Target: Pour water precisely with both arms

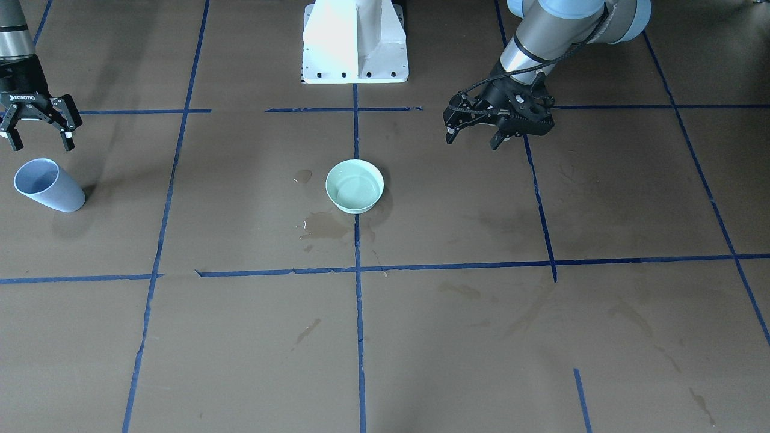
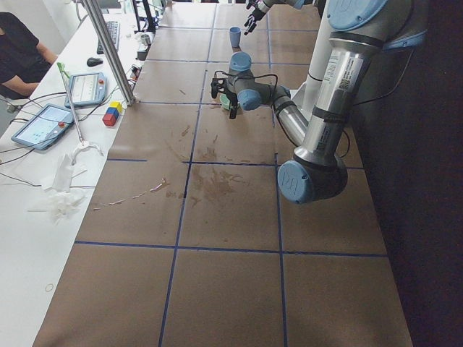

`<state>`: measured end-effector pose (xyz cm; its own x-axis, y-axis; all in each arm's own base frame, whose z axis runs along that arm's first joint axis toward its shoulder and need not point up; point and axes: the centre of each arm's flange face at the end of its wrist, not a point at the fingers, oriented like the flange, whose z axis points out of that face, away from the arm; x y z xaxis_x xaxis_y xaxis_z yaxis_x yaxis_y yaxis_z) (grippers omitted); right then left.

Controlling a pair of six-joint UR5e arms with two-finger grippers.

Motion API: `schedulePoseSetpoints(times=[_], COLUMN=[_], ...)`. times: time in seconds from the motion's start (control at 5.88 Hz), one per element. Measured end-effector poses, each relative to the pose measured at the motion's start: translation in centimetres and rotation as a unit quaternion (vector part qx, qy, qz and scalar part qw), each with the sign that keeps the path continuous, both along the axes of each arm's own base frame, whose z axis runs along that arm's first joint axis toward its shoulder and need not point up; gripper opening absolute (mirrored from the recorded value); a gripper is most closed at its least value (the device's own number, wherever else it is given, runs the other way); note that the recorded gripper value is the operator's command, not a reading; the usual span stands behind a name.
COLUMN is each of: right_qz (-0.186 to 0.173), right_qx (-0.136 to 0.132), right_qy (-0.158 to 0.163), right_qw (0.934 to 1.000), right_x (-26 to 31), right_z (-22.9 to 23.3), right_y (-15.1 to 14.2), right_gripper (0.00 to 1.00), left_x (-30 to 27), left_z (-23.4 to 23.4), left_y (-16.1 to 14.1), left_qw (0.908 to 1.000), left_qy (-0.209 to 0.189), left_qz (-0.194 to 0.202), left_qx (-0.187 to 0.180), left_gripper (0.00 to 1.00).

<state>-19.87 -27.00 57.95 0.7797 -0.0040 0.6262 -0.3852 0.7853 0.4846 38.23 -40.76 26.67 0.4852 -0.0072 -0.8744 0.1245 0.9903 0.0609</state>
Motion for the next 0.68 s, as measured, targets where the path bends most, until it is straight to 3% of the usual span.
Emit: schedulePoseSetpoints(times=[0.68], right_qz=[0.078], right_qx=[0.072], right_qy=[0.012], right_qw=[0.9943], right_x=[-2.1], right_z=[1.4], right_y=[1.3], right_gripper=[1.00], left_x=[-0.1], left_z=[0.0], left_y=[-0.1], left_qw=[1.0000], left_qy=[0.000], left_qz=[-0.001], left_qx=[0.001], left_gripper=[0.99])
